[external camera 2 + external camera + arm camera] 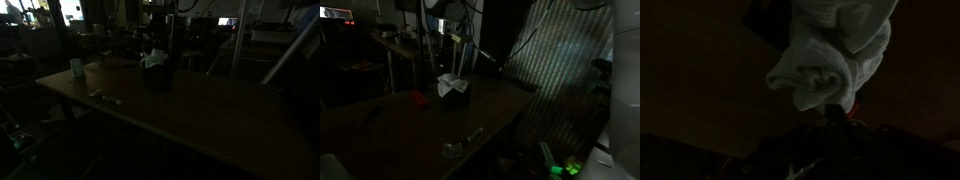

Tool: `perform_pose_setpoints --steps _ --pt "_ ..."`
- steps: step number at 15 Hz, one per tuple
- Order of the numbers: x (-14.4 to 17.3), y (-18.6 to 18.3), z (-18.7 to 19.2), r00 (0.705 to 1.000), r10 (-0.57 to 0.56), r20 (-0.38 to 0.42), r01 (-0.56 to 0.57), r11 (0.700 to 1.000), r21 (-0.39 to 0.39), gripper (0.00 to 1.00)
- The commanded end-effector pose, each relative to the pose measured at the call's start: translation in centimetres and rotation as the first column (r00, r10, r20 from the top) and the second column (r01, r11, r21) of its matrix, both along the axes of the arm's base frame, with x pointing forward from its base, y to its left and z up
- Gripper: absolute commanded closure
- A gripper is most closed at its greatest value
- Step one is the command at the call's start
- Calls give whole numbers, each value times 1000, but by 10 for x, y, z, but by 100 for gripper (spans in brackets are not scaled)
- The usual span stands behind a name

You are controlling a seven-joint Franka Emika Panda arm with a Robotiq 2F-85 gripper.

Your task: Shove the cloth into the black box

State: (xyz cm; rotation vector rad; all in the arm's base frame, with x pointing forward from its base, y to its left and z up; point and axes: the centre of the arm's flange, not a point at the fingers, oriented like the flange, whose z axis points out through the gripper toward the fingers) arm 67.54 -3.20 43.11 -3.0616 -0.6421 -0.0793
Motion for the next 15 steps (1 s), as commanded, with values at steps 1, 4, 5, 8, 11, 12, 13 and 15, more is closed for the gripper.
perform_pose_setpoints --steps 1,4,5,8,11,12,13,15 --pt "10 -13 -14 1000 10 8 -10 1000 -8 100" --pt "-1 -14 -21 1000 0 -23 0 1000 -18 100" --pt "-8 -14 -19 1000 -12 -29 12 1000 -20 100" --pt "-31 -6 -13 999 -15 -33 15 1000 -5 100" --pt "-50 1 -15 999 -10 -48 9 1000 -9 100" --pt "-55 3 -17 998 -8 -56 8 1000 -7 100" --pt "-60 3 -19 998 -9 -63 9 1000 -6 100" --pt "-68 1 -26 997 -18 -80 18 1000 -3 100"
